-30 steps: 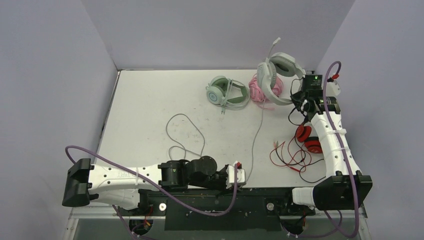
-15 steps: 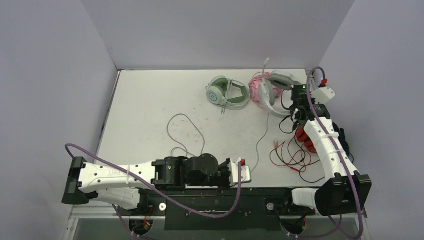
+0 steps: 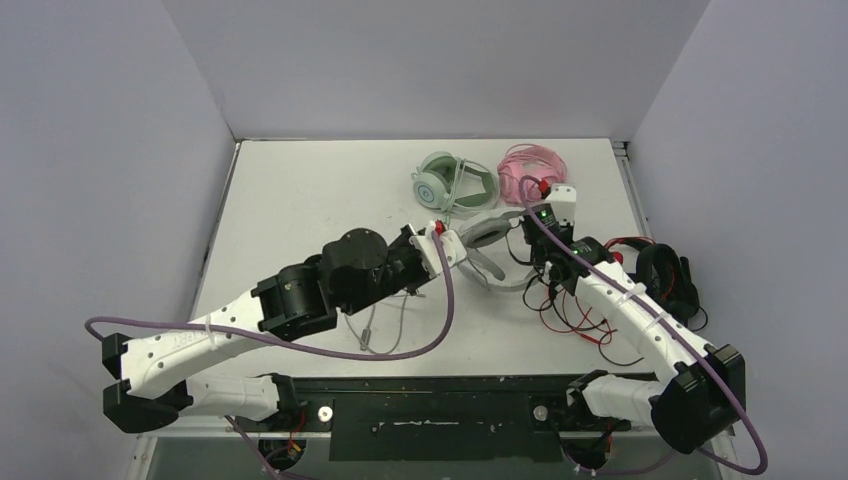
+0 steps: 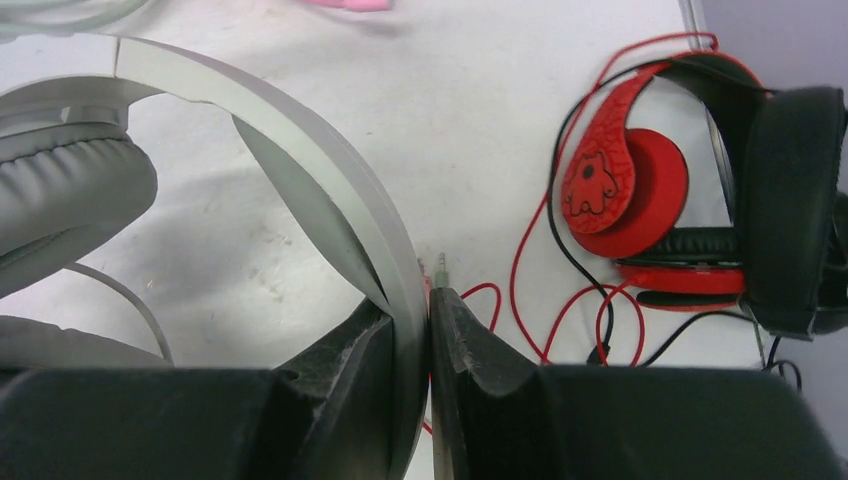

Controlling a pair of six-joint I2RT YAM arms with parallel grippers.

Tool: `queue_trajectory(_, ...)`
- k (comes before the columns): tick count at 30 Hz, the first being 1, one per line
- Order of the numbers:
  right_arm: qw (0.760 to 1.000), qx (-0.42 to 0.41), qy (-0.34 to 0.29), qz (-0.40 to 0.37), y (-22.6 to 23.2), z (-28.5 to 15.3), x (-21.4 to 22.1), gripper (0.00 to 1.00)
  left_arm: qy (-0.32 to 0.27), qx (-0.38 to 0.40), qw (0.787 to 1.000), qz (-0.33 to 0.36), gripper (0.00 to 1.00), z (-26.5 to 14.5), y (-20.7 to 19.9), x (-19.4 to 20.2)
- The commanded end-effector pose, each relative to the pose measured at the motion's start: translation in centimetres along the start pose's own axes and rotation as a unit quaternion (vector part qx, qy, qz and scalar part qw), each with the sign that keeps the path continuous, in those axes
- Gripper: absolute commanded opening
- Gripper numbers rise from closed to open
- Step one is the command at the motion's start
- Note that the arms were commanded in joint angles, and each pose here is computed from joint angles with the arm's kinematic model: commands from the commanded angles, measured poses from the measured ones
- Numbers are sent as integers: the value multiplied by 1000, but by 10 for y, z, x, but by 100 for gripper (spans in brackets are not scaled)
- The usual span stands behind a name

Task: Wrap the headphones
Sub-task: Wrap the headphones cable around the headphones.

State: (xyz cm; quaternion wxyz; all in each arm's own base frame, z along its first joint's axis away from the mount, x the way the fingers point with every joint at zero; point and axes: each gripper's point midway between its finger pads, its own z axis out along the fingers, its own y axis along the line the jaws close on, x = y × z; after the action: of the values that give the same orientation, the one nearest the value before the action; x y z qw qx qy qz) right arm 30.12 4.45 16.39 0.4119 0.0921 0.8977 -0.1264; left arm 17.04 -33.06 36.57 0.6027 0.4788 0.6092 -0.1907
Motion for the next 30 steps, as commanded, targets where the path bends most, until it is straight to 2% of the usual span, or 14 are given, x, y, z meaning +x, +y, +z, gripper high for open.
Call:
queue_trajectory(1, 997, -30, -59, -36, 20, -24, -25, 0, -30, 7, 999, 9, 0, -6, 17, -25)
queue_trajectory(5, 990, -90, -55, -94, 43, -38, -10, 0, 1, -28, 999, 28, 0, -4, 38, -15)
queue_trajectory(9, 977, -163, -41, -131, 61, -49, 6, 0, -10, -51, 999, 16, 0, -5, 74, -12)
queue_trajectory(13, 965, -200, -16, -169, 73, -58, 24, 0, -14, -54, 998, 6, 0, -1, 103, -9)
queue_trajectory(20, 936, -287, -25, -203, 96, -88, 37, 0, -5, -33, 999, 8, 1, 13, 133, 4)
queue_trajectory(30, 871, -432, -65, -224, 125, -148, 41, 0, -43, -17, 994, -97, 1, 34, 184, 38)
